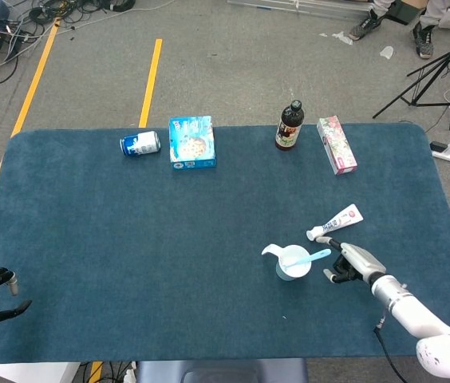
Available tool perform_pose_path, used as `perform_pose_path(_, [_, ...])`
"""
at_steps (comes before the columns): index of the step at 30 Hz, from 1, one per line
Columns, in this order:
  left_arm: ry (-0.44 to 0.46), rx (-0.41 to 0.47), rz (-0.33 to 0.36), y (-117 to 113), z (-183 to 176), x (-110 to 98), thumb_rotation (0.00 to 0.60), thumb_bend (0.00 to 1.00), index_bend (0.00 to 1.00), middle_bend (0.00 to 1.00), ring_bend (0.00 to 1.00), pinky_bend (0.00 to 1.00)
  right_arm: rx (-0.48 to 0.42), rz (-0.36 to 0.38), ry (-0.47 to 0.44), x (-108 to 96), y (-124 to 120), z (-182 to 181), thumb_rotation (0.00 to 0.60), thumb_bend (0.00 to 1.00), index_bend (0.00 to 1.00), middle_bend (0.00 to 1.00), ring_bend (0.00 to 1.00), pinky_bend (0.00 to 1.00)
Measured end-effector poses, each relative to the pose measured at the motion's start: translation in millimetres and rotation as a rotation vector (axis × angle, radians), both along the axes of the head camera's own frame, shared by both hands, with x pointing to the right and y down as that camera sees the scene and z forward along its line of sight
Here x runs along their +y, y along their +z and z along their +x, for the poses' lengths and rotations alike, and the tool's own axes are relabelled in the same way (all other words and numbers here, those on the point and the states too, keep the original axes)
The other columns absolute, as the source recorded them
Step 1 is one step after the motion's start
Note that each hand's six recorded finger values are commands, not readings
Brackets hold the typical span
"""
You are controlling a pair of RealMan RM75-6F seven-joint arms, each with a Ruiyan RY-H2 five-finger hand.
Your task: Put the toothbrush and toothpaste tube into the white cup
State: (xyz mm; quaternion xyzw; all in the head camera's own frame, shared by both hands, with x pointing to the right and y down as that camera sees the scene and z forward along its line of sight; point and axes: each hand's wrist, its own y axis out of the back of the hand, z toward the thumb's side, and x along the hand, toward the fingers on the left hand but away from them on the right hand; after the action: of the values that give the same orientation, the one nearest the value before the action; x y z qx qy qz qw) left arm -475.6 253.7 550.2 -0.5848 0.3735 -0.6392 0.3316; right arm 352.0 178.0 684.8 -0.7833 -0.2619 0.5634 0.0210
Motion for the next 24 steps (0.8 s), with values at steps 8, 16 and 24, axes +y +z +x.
perform_pose_path(8, [0.002, -0.001, -0.013, 3.2, 0.9, 1.4, 0.6, 0.0, 0.66, 0.54, 0.44, 0.41, 0.106, 0.214, -0.146, -24.1, -28.2, 11.3, 0.6, 0.32, 0.24, 1.0, 1.0, 1.0])
perform_pose_path(16, [-0.003, 0.0, -0.012, 3.1, -0.5, 0.8, 0.6, 0.0, 0.66, 0.54, 0.44, 0.41, 0.323, 0.389, -0.374, -51.7, -26.7, 13.2, 0.6, 0.19, 0.24, 1.0, 1.0, 1.0])
perform_pose_path(24, [-0.005, 0.005, -0.014, 2.7, -0.5, 1.0, 0.6, 0.0, 0.66, 0.54, 0.44, 0.41, 0.475, 0.467, -0.52, -77.1, -8.7, -4.2, 0.6, 0.14, 0.24, 1.0, 1.0, 1.0])
